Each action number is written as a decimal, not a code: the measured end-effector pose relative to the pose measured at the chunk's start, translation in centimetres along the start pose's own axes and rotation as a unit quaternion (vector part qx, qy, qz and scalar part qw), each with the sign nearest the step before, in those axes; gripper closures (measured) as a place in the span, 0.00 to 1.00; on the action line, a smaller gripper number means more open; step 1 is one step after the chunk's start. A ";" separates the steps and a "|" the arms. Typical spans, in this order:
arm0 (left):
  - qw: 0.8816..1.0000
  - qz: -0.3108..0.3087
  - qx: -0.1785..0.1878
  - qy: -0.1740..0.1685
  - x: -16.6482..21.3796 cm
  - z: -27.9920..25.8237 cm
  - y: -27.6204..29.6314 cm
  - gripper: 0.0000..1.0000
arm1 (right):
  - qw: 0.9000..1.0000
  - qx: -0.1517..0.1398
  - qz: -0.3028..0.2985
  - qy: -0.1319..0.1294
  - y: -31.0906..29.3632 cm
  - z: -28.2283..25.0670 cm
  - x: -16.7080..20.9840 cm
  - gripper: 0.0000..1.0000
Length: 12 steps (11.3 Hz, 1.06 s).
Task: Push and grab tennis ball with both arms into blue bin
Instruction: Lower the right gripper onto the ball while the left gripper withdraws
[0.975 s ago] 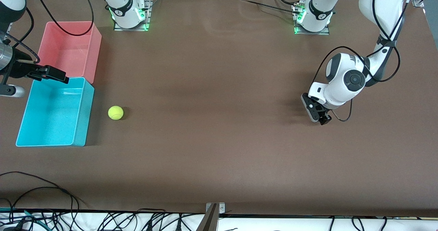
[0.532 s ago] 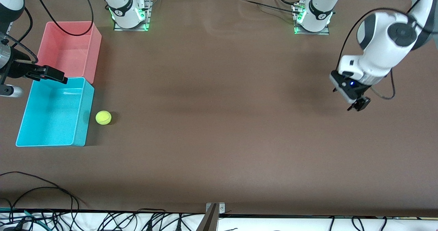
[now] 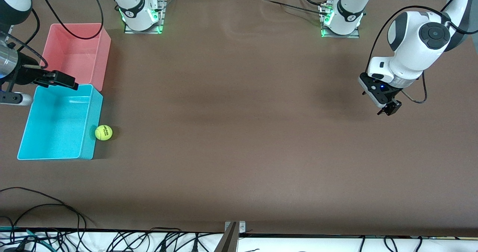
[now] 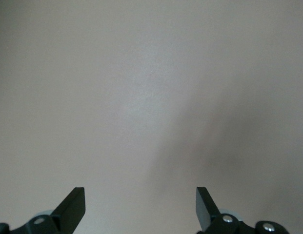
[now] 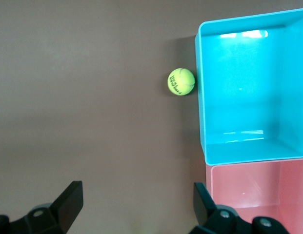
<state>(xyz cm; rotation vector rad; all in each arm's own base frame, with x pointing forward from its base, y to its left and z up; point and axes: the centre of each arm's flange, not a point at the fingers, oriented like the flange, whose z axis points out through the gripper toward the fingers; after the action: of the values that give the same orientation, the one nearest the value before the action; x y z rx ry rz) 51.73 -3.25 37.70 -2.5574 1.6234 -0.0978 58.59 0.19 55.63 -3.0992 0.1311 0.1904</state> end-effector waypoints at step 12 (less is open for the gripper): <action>0.970 -0.237 -0.041 -0.045 -1.4 -1.9 -1.0 0.00 | 0.800 -0.072 -0.594 -0.031 -1.7 10.3 4.6 0.00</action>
<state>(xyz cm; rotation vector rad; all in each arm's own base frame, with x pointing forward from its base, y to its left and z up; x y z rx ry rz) 51.83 -1.71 39.67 -2.9106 0.9766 0.0465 62.08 1.92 44.89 -2.6179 -1.7948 0.2327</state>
